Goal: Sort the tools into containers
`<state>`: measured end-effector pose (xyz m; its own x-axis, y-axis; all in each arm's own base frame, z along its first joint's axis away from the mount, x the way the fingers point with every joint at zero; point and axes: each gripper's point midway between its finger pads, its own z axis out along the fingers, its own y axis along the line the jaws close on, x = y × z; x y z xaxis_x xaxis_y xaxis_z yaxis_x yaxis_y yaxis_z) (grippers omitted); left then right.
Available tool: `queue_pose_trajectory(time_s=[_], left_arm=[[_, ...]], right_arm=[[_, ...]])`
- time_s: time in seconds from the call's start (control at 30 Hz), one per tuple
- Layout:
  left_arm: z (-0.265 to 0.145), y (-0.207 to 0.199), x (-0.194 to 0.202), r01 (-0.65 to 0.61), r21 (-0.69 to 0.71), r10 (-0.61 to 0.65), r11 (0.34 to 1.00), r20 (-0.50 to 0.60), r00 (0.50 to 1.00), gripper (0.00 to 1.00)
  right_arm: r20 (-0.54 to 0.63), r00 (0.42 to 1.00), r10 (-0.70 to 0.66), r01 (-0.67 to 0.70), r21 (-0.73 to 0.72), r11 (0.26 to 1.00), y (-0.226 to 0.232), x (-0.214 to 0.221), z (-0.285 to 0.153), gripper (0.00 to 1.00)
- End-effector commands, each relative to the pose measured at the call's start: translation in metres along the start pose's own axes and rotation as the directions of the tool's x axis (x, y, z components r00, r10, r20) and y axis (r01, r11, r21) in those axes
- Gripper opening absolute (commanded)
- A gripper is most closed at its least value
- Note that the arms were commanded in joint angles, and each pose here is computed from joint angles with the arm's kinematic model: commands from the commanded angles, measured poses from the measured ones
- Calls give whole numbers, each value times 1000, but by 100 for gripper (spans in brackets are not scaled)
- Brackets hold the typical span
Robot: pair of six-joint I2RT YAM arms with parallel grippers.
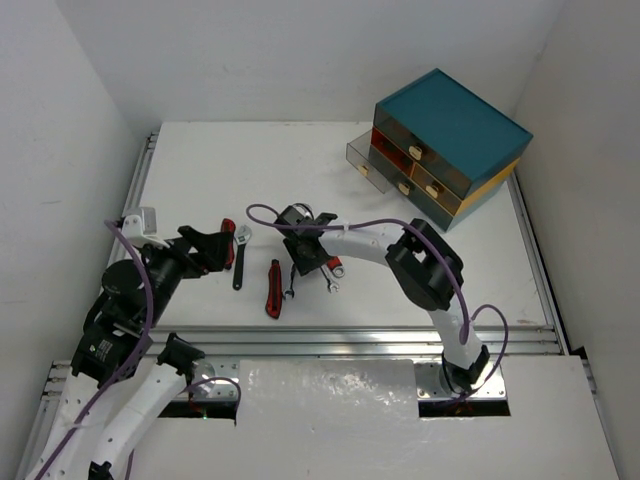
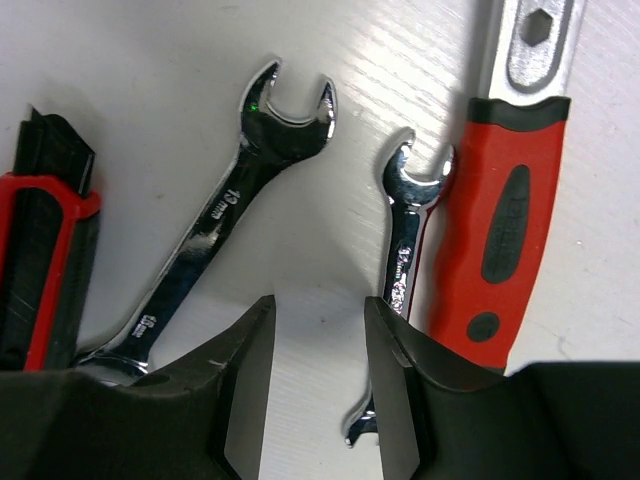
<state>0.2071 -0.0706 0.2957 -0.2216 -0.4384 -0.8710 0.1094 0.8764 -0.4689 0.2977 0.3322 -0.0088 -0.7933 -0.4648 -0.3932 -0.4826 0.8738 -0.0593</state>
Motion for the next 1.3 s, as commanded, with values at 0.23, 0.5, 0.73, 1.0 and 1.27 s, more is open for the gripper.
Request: queue_pose_trajectory(time_s=[0.23,0.5,0.73,1.0,1.27], left_arm=[[4,-7,-4,-17,38,16,999,15,1000,100],[1,-6,-7,-13,38,12,999,34,999,100],[2,-6,-6,-14,35,13,999,29,999,100],[3,-5,-5,-16,30,15,999,27,1000,100],[2,-4,-6,-14,28,13,1000,33,999,100]], right_arm=[[75,997,7,-9,18,1000,-19,-13,-38,44],[8,1000,0,0,-20,1000,-22,-2,-16,43],[-20,1000,20,-21,-24,1000,-40,-3,-3,42],[-21,999,-26,24,-97,995,-27,-7,0,41],[-75,997,-20,8,-161,987,-14,-1,12,41]])
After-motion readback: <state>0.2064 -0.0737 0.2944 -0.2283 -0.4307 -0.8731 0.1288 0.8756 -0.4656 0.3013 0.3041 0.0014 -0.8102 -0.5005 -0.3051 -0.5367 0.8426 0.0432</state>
